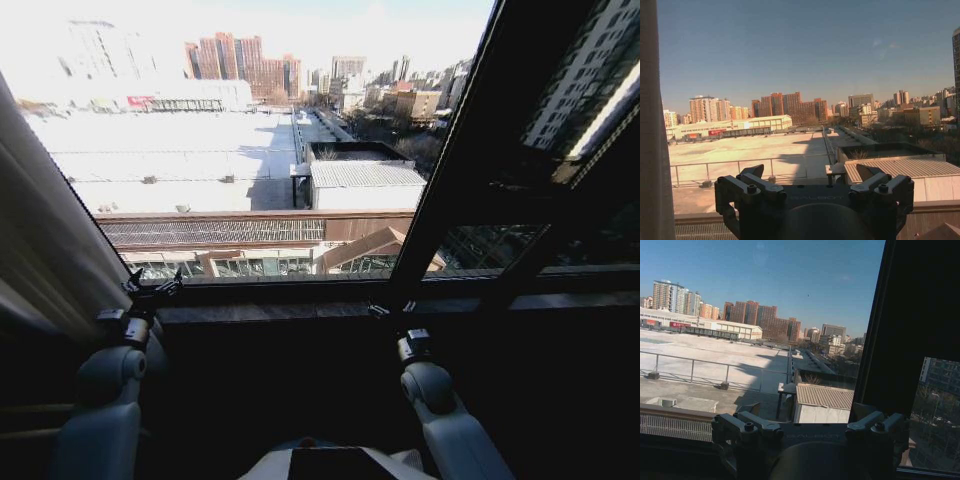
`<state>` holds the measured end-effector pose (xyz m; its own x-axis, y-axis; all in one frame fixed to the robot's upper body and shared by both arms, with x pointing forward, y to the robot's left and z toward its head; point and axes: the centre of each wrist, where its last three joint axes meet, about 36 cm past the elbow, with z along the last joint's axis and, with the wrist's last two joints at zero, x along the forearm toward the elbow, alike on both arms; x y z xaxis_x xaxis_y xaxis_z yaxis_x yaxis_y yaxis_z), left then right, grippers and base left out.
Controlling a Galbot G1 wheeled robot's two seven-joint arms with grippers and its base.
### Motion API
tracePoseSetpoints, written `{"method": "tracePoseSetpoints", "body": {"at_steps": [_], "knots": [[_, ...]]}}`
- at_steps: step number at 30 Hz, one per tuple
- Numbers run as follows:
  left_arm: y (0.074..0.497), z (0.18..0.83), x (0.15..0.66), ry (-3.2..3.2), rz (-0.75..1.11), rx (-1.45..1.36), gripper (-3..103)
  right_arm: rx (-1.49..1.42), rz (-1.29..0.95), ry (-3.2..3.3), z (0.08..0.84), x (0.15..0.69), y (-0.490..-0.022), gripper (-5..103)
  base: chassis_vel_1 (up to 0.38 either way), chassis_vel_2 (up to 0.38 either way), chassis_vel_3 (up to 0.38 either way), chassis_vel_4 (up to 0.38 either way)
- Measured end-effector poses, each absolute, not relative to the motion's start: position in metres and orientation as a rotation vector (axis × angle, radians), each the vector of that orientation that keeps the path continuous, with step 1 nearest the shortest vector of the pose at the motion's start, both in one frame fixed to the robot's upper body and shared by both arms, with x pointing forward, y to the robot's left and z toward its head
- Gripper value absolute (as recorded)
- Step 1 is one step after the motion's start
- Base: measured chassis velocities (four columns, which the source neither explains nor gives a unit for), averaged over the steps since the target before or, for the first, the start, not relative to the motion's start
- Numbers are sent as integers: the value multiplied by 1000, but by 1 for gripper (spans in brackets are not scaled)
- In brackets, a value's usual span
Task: Open the curtains by pulling them apart, changing their state from closed to fully open.
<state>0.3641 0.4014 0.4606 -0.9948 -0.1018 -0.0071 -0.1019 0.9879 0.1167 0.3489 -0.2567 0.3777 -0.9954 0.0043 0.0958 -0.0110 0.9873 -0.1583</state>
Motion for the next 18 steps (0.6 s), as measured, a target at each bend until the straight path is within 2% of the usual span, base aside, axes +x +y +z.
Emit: {"method": "tracePoseSetpoints", "body": {"at_steps": [7,18], "knots": [[403,450,367,3145,210,-136,100,-10,249,-3026,377,352,-260,100,-273,-283,287,286],[400,442,368,3153,202,-57,100,-21,238,-3019,377,358,-265,100,-362,-348,349,361]]}}
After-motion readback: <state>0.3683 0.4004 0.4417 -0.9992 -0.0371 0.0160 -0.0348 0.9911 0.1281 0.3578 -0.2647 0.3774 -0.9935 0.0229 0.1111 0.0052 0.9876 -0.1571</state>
